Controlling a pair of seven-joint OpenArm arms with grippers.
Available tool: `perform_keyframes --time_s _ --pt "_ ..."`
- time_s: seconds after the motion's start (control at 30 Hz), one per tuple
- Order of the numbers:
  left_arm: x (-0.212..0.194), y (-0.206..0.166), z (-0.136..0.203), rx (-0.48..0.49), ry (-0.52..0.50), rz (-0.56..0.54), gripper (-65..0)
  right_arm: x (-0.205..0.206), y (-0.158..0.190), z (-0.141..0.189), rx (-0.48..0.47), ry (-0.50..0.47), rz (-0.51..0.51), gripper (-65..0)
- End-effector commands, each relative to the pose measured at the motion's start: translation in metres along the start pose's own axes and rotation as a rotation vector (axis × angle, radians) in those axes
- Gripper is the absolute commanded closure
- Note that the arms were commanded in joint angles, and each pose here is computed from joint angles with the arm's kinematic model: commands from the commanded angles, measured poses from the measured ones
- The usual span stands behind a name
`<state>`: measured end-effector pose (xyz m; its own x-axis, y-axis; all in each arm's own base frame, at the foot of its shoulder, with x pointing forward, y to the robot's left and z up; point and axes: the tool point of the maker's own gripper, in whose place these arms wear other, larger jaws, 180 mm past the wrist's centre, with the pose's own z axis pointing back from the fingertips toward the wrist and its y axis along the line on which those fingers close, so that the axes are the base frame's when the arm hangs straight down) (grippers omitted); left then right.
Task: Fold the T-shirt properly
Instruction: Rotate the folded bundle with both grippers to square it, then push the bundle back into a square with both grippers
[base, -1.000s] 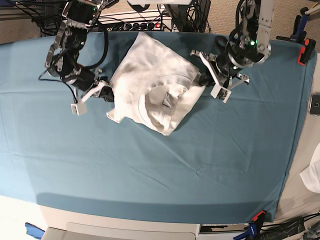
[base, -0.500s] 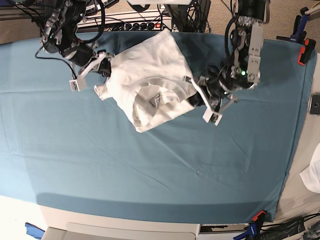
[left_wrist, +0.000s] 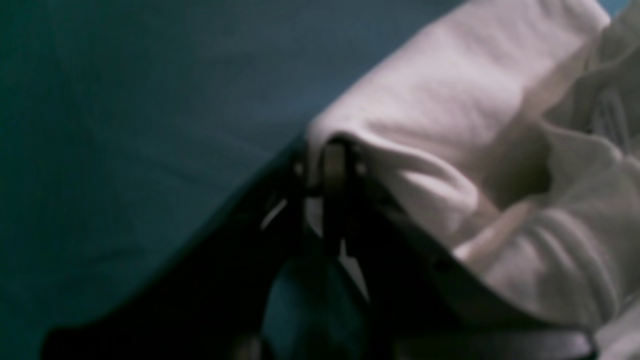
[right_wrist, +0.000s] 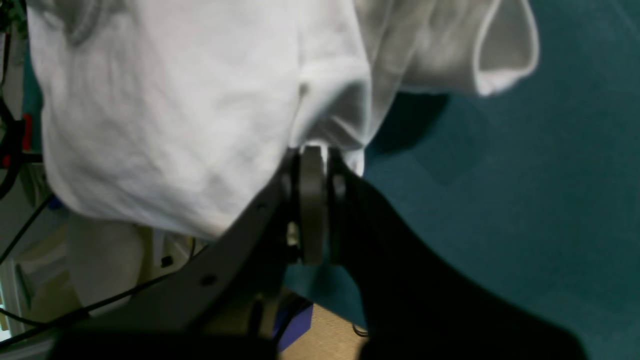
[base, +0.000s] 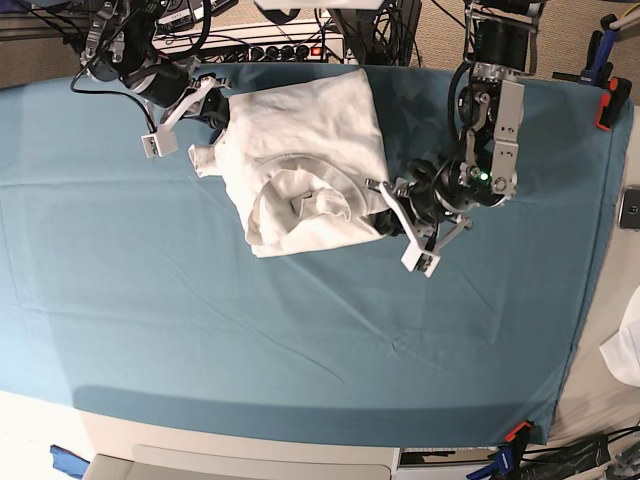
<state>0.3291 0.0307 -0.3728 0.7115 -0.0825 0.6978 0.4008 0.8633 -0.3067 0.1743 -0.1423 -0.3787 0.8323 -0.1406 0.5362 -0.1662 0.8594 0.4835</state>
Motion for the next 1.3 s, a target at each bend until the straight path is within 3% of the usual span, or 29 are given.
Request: perform_keyframes --time_s 0.0,0.23,0.47,0.87,0.9,0.93,1.0,1.07,1.27 --pt "0.024 -0.001 0.003 0.003 -0.077 -0.010 0.0 0.003 0.002 0.004 0.002 -0.007 0.019 0.0" --pt "0.028 -0.026 -0.005 -0.050 -0.088 -0.018 0.0 -0.012 0.002 0.007 0.004 0.027 -0.002 0.0" --pt "0.030 -0.049 -0.013 -0.082 -0.085 -0.098 0.0 -0.034 0.005 0.013 0.013 0.071 -0.035 0.0" --pt "0.030 -0.052 -0.015 -0.071 -0.066 -0.152 0.0 -0.039 0.004 0.013 0.009 0.094 0.039 0.0" --pt "0.029 -0.051 -0.015 -0.065 -0.063 -0.156 0.0 -0.038 0.004 0.014 0.011 0.092 0.046 -3.0" --pt "0.029 -0.050 -0.015 -0.058 -0.060 -0.162 -3.1 -0.037 0.004 0.014 0.012 0.087 0.052 -8.6" --pt "0.028 -0.046 -0.015 -0.047 -0.057 -0.170 -17.5 -0.034 0.001 0.013 -0.001 0.070 0.063 -17.7" --pt "0.028 -0.044 -0.015 -0.033 -0.053 -0.179 -27.0 -0.028 -0.003 0.013 -0.024 0.050 0.077 -19.6" --pt "0.025 -0.031 -0.015 0.033 -0.032 -0.222 -27.7 -0.003 -0.024 0.011 -0.127 0.009 0.167 -19.6"
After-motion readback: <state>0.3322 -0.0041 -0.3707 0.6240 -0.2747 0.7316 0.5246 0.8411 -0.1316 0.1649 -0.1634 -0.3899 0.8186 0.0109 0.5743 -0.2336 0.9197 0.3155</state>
